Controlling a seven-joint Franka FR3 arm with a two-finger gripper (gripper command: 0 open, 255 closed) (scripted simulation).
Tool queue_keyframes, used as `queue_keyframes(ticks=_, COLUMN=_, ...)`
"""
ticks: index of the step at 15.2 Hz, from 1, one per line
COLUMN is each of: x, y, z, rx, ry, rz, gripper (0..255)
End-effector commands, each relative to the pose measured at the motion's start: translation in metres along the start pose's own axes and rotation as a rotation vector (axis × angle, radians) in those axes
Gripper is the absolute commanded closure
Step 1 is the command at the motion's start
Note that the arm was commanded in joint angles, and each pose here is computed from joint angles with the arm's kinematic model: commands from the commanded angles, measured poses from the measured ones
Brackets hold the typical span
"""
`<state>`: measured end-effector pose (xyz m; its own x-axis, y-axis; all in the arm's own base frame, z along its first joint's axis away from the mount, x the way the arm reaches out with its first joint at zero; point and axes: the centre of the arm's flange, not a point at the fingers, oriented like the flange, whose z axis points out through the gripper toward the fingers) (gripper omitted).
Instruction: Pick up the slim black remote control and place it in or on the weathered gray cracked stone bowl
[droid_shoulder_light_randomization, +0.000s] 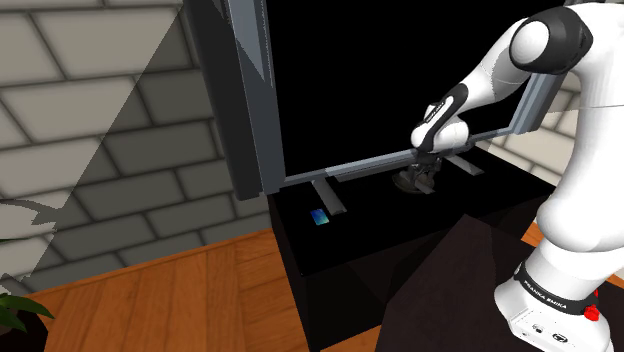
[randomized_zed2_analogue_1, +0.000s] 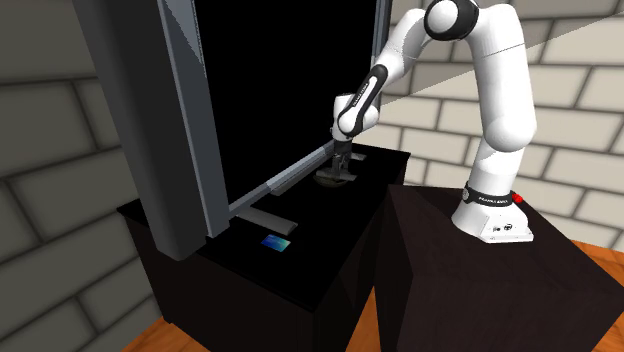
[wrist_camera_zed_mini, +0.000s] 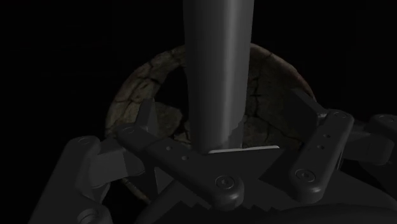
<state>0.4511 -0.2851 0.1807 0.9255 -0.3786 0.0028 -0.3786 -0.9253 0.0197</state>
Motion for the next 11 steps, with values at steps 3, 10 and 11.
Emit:
queue_keyframes(ticks=3, x=-0.001, y=0.000, z=-0.044, rx=0.000, ry=0.000, rz=0.000, gripper=0)
queue_keyframes(ticks=10, x=-0.001, y=0.000, z=-0.044, rx=0.000, ry=0.000, rz=0.000, gripper=0)
queue_keyframes(ticks=11, x=-0.001, y=0.000, z=-0.044, rx=0.000, ry=0.000, rz=0.000, gripper=0)
